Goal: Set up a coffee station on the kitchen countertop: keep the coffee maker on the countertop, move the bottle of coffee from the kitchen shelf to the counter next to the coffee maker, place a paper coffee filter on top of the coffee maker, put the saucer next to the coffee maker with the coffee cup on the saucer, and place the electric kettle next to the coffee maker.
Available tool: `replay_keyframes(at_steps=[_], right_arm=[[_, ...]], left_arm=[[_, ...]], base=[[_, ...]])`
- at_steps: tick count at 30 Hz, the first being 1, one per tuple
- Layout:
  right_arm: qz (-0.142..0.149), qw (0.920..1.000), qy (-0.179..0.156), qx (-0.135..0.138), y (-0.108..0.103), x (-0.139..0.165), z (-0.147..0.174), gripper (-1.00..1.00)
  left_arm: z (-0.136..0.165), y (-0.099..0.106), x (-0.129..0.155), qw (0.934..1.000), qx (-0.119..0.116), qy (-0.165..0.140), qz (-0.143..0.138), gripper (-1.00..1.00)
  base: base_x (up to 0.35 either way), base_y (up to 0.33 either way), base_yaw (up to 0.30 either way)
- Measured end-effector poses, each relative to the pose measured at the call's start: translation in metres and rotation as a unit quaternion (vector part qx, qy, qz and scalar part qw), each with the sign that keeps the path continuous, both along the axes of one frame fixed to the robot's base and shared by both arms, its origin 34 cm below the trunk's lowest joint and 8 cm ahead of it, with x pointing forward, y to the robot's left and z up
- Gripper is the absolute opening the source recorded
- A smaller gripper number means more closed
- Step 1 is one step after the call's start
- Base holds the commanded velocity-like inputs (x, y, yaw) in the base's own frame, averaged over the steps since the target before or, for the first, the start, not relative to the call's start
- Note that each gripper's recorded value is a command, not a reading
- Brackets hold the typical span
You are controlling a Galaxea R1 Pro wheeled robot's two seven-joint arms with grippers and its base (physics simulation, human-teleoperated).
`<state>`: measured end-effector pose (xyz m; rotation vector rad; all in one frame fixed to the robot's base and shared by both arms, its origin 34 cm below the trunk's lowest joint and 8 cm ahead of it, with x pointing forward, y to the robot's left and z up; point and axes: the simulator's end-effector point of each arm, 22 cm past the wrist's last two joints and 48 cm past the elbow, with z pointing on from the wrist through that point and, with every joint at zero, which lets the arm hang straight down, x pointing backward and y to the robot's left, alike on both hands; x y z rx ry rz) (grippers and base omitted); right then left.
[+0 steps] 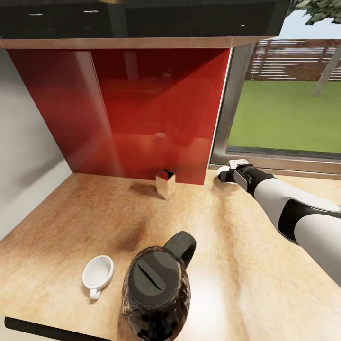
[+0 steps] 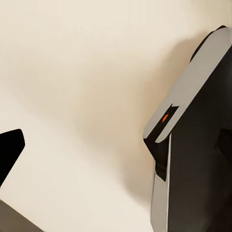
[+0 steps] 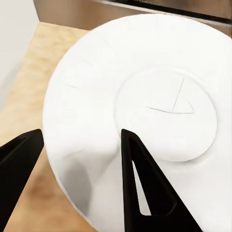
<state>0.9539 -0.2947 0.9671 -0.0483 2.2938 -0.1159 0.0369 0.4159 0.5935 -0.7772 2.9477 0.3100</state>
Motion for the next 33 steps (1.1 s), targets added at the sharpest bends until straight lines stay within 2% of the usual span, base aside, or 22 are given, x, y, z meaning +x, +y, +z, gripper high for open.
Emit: replay_keyframes(at_steps=[33], right_arm=[[-0.001,0.9997,-0.026,-0.001,0.0,-0.004,0.042,-1.0]], left_arm=[[-0.005,0.0,0.019,0.9996,0.001,-0.028,0.001,1.0]], base=[[0.0,0.0,-0.063]])
